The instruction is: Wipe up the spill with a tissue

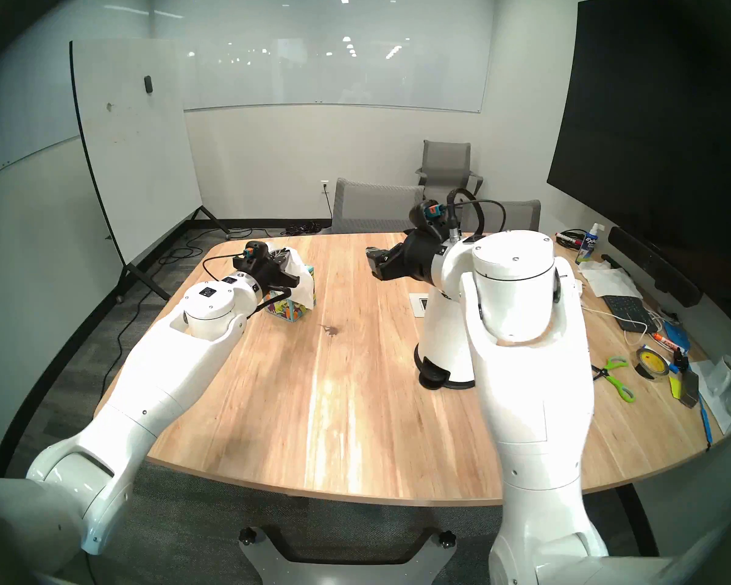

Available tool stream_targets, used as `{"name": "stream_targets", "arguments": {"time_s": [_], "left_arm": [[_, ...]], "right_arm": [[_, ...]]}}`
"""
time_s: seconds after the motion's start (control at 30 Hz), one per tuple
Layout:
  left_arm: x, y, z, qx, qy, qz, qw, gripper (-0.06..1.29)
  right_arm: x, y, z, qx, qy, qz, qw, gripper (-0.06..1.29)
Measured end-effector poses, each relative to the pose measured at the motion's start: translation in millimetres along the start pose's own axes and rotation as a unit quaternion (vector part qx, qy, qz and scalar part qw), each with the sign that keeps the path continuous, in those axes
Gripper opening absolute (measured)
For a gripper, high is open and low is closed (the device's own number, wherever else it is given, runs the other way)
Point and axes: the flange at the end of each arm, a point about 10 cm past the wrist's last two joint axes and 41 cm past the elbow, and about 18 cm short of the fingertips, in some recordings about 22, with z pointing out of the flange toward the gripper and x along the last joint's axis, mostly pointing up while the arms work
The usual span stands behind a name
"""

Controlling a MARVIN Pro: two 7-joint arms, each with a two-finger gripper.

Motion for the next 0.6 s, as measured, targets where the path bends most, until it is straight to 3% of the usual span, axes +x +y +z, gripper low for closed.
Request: {"name": "stream_targets", "arguments": {"time_s": [0.6], "left_arm": [[88.3, -17.2, -30.8, -0.039, 0.124, 0.010, 0.9915, -0.02]], "right_arm": [[-0.1, 0.0, 0.1, 0.000, 0.000, 0.000, 1.0000, 1.23]]}}
